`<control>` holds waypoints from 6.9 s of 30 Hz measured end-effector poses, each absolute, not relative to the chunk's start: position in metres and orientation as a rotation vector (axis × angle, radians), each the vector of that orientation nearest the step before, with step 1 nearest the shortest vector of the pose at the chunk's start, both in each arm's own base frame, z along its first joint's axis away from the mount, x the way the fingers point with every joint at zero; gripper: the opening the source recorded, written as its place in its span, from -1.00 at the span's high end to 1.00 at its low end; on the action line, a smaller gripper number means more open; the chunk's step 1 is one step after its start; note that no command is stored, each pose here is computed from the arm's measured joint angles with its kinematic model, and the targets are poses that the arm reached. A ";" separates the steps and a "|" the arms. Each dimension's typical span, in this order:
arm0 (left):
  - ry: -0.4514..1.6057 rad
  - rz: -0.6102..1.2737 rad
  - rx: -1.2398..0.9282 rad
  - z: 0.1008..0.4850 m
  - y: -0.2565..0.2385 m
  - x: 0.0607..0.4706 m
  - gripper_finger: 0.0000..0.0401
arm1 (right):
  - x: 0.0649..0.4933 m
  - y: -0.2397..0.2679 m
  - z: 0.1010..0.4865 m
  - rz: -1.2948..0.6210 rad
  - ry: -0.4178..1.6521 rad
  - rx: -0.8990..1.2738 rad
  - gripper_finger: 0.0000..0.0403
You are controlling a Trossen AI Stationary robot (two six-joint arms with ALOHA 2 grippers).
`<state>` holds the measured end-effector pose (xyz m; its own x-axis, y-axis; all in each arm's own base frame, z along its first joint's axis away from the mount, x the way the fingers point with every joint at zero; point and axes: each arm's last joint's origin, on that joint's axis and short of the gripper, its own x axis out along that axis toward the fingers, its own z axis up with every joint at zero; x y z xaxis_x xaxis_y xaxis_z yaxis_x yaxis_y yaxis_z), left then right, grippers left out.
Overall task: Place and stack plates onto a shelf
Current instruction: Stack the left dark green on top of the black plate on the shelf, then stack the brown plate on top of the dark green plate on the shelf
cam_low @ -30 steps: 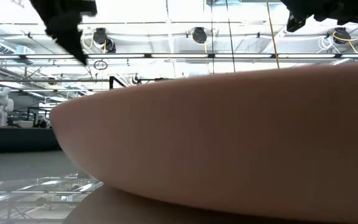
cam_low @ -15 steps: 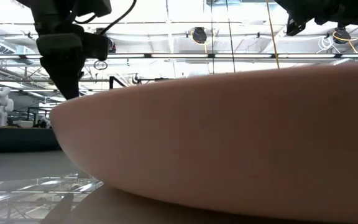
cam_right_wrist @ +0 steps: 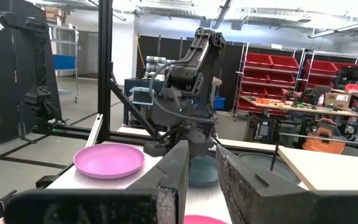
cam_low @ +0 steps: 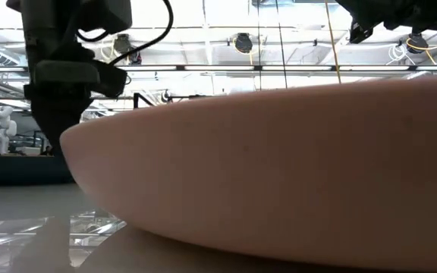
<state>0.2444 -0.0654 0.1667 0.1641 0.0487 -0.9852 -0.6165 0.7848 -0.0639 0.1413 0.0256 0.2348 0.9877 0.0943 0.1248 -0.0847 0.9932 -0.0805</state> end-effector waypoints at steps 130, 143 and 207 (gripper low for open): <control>0.269 0.337 0.220 0.302 -0.045 0.290 0.28 | 0.165 0.030 0.249 -0.155 0.405 -0.059 0.66; 0.148 0.363 0.158 0.293 -0.033 0.255 0.28 | 0.188 0.068 0.241 0.292 0.867 0.105 0.66; 0.151 0.365 0.099 0.290 -0.033 0.255 0.28 | 0.174 0.092 0.218 0.238 0.935 0.068 1.00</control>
